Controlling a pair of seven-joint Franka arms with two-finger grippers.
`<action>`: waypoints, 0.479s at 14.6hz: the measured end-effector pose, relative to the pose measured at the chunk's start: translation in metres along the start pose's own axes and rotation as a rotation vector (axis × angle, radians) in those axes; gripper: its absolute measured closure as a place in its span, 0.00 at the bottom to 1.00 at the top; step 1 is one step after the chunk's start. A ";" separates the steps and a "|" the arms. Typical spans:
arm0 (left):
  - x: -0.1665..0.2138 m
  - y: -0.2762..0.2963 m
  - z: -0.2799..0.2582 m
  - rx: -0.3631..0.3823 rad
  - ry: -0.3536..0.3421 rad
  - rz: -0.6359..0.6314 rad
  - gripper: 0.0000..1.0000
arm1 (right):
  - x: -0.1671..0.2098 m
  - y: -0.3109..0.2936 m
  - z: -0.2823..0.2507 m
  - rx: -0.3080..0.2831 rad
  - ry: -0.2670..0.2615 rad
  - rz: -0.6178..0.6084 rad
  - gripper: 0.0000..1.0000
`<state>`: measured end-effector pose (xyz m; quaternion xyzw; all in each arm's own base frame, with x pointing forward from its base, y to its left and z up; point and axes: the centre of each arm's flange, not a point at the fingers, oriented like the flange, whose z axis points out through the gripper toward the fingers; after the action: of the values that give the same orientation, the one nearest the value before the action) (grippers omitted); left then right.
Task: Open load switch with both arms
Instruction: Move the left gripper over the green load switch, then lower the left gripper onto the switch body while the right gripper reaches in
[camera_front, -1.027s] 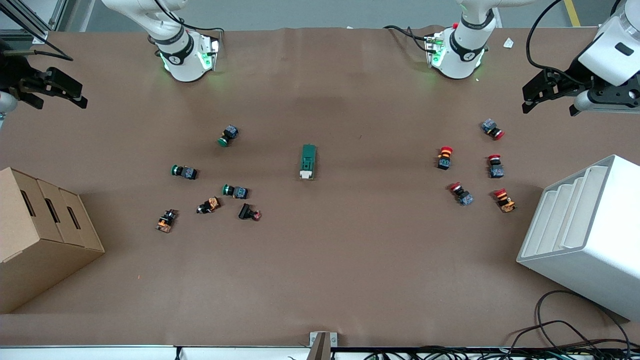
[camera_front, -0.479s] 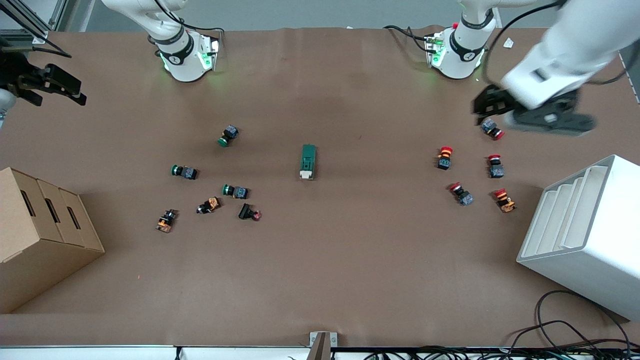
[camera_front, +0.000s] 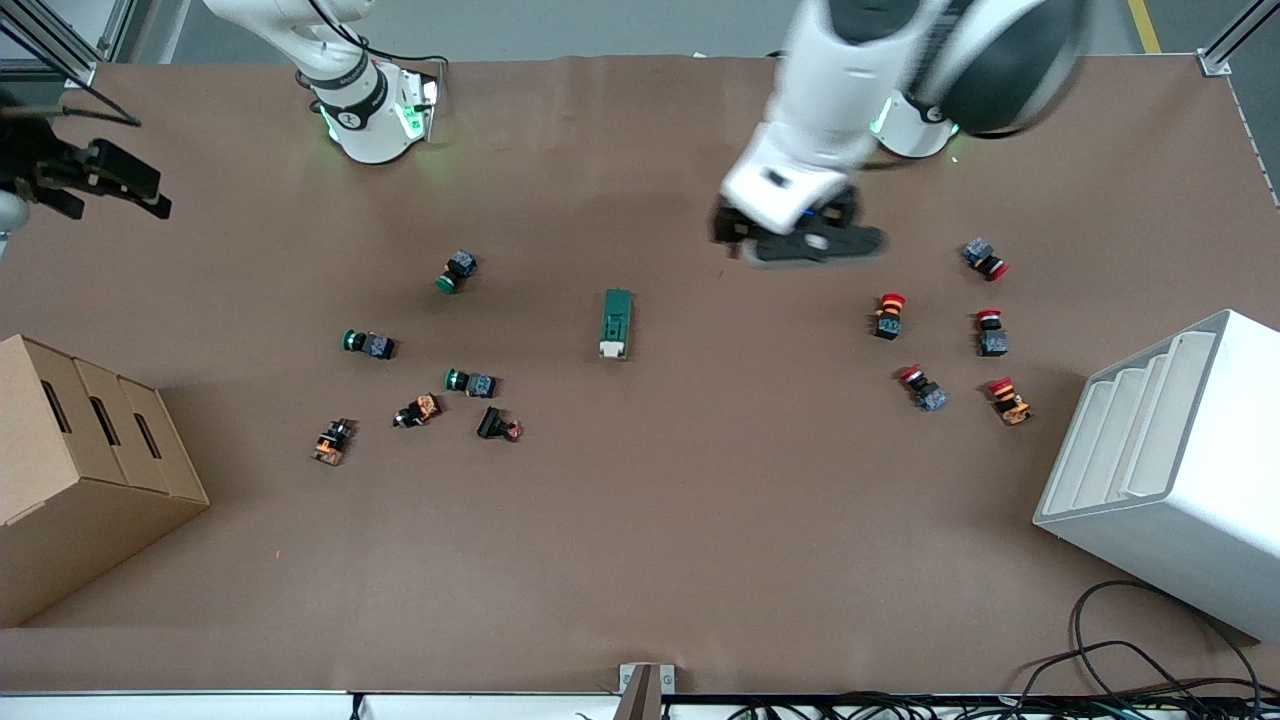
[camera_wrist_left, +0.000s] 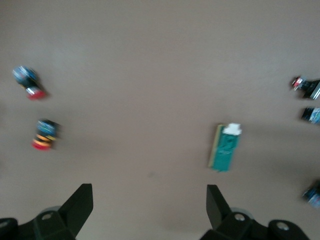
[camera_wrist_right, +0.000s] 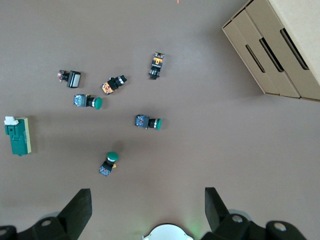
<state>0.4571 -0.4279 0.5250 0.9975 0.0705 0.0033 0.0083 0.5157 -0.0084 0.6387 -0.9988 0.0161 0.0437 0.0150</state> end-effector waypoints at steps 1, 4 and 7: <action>-0.021 0.027 0.020 0.019 0.021 -0.020 0.00 | 0.008 0.002 0.008 0.000 -0.006 0.004 0.00; -0.087 0.100 0.096 0.062 0.089 -0.091 0.00 | 0.029 0.005 0.034 -0.005 -0.041 0.009 0.00; -0.129 0.133 0.172 0.134 0.217 -0.151 0.00 | 0.048 0.007 0.062 -0.036 -0.088 0.009 0.00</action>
<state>0.3490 -0.5809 0.3544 0.9814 0.1457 0.1060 -0.0659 0.5577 -0.0147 0.5724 -0.9959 0.0194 0.0882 -0.0024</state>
